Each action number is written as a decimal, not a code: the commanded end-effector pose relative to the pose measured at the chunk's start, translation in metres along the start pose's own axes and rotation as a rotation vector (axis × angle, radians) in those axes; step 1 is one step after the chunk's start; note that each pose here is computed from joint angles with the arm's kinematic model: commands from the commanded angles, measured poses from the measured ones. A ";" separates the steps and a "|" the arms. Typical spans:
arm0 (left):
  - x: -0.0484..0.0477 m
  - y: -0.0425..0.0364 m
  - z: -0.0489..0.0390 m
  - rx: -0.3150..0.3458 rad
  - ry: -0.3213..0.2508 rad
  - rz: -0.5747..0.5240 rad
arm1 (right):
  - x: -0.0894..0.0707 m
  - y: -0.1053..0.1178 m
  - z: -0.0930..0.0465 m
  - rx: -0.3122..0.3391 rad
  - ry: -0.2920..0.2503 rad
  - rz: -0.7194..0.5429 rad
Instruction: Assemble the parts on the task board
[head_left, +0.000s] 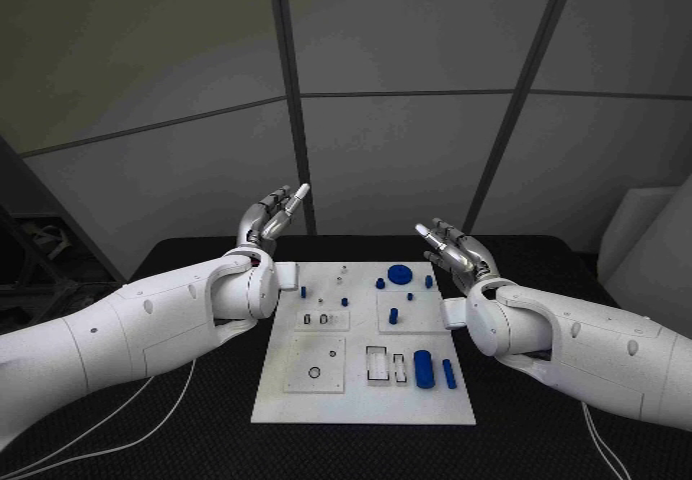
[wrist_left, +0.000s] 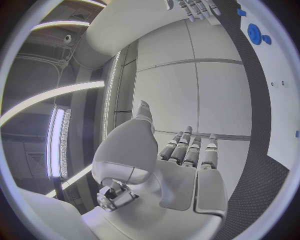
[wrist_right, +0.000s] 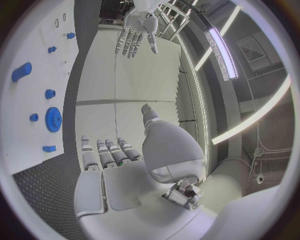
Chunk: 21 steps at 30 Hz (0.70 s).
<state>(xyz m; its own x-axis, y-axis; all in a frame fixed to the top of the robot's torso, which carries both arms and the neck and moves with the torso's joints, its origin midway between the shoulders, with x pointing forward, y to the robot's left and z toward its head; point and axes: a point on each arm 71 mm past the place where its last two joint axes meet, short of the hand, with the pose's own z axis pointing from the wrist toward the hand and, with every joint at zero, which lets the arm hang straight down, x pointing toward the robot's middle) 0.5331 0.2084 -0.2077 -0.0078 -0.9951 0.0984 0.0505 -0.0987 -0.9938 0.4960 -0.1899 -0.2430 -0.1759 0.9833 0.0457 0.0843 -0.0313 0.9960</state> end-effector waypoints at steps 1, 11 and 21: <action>0.0036 -0.0046 0.0042 0.033 0.064 -0.085 | 0.011 -0.002 0.004 0.041 0.183 -0.001; -0.0160 -0.0065 0.0021 0.023 0.065 -0.090 | -0.017 0.013 0.014 -0.140 0.126 -0.373; -0.0224 -0.0141 -0.0108 0.010 0.097 -0.106 | -0.019 0.041 0.023 -0.260 0.163 -0.669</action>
<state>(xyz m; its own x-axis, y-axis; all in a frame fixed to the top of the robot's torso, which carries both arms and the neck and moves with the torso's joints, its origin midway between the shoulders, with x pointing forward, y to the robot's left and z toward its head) 0.5231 0.2336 -0.1996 -0.0808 -0.9805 0.1789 0.0493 -0.1832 -0.9818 0.5247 -0.2087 -0.2120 -0.2770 0.8523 -0.4437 -0.2287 0.3900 0.8920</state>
